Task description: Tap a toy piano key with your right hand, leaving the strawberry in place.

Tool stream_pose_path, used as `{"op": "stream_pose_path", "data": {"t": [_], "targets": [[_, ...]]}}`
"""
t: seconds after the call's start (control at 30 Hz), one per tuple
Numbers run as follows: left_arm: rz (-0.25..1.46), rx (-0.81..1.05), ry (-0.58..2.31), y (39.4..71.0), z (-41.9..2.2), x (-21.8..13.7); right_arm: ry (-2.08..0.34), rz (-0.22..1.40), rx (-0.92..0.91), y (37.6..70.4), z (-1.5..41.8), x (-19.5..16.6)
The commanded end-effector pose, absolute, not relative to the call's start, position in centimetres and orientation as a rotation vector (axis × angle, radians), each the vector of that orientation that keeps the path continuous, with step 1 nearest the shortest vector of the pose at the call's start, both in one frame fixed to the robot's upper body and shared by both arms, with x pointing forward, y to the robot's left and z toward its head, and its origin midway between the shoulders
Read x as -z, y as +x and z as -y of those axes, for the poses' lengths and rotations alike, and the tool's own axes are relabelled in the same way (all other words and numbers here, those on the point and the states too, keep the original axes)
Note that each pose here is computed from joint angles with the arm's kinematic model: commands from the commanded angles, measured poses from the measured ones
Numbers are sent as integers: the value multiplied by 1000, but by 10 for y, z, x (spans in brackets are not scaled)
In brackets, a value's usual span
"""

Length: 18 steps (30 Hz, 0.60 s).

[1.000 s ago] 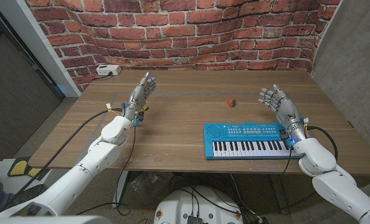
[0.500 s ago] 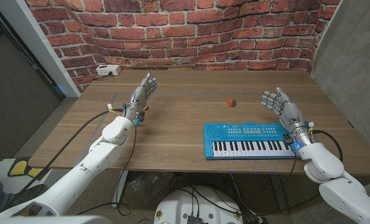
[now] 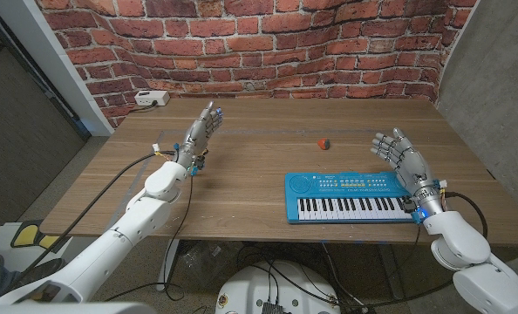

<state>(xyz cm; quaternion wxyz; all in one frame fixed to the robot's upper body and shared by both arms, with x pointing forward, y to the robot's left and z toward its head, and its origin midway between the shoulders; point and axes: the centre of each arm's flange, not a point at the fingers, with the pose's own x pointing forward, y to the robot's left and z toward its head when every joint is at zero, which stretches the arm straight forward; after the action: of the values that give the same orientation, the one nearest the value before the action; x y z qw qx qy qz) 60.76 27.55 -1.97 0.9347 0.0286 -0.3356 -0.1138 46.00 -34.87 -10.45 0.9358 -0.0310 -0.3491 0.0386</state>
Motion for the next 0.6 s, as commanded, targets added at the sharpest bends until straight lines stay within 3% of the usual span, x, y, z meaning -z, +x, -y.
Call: {"op": "stream_pose_path", "data": {"t": [0.03,0.6], "targets": [[685,237,70,606,-269,18,-52,725,-69,441,348,117],[700,249,80,611,-266,12,-38,740,-48,418,340,134]]}}
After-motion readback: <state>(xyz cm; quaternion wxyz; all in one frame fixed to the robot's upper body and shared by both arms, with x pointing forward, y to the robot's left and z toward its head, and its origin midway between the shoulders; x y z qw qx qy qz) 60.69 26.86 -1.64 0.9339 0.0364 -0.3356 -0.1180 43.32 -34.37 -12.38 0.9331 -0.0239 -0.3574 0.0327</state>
